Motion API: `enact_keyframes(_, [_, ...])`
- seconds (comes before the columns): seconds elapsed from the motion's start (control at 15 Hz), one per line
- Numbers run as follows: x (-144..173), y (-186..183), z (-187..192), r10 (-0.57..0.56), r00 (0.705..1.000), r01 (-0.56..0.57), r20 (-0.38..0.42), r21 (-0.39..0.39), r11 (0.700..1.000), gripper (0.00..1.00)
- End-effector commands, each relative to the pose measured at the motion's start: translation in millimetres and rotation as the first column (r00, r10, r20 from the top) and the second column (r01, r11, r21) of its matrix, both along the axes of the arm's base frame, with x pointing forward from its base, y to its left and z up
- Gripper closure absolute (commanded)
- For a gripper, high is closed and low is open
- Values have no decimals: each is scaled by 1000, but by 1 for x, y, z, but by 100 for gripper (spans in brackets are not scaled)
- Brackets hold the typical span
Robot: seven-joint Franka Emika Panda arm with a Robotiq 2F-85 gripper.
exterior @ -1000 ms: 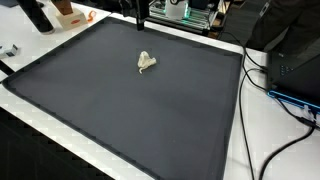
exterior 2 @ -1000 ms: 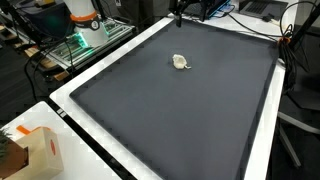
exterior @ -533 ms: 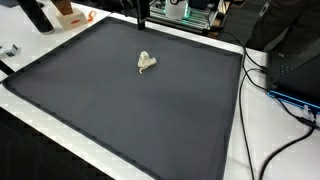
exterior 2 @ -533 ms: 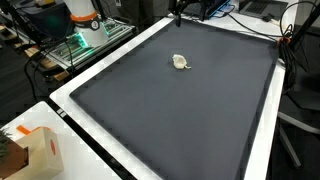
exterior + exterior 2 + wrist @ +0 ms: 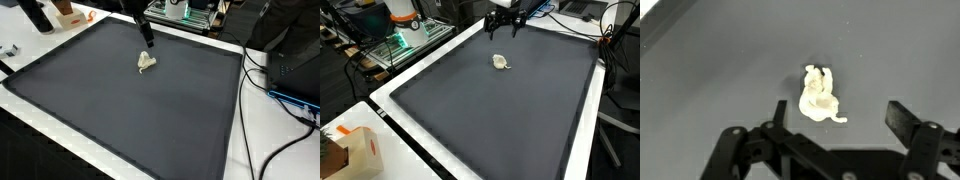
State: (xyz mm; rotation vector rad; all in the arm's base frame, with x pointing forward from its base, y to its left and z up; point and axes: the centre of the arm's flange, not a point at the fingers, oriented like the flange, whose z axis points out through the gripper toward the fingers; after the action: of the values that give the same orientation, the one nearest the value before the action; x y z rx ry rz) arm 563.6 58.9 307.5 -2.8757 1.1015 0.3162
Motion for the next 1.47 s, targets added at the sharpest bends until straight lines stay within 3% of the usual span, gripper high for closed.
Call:
enact_keyframes(0.0, [-3, -5, -37, -80, 995, 80, -56, -6, 997, 0])
enact_keyframes(0.4, [-2, -17, -81, -152, 987, 151, -54, -7, 988, 0])
enact_keyframes(0.87, [2, -24, -104, -195, 980, 195, -30, 6, 981, 2])
enact_keyframes(1.0, [2, -23, -105, -197, 980, 197, -24, 7, 980, 26])
enact_keyframes(1.07, [3, -23, -105, -197, 980, 197, -22, 7, 980, 30])
enact_keyframes(1.4, [5, -22, -100, -198, 980, 198, -4, 0, 980, 70])
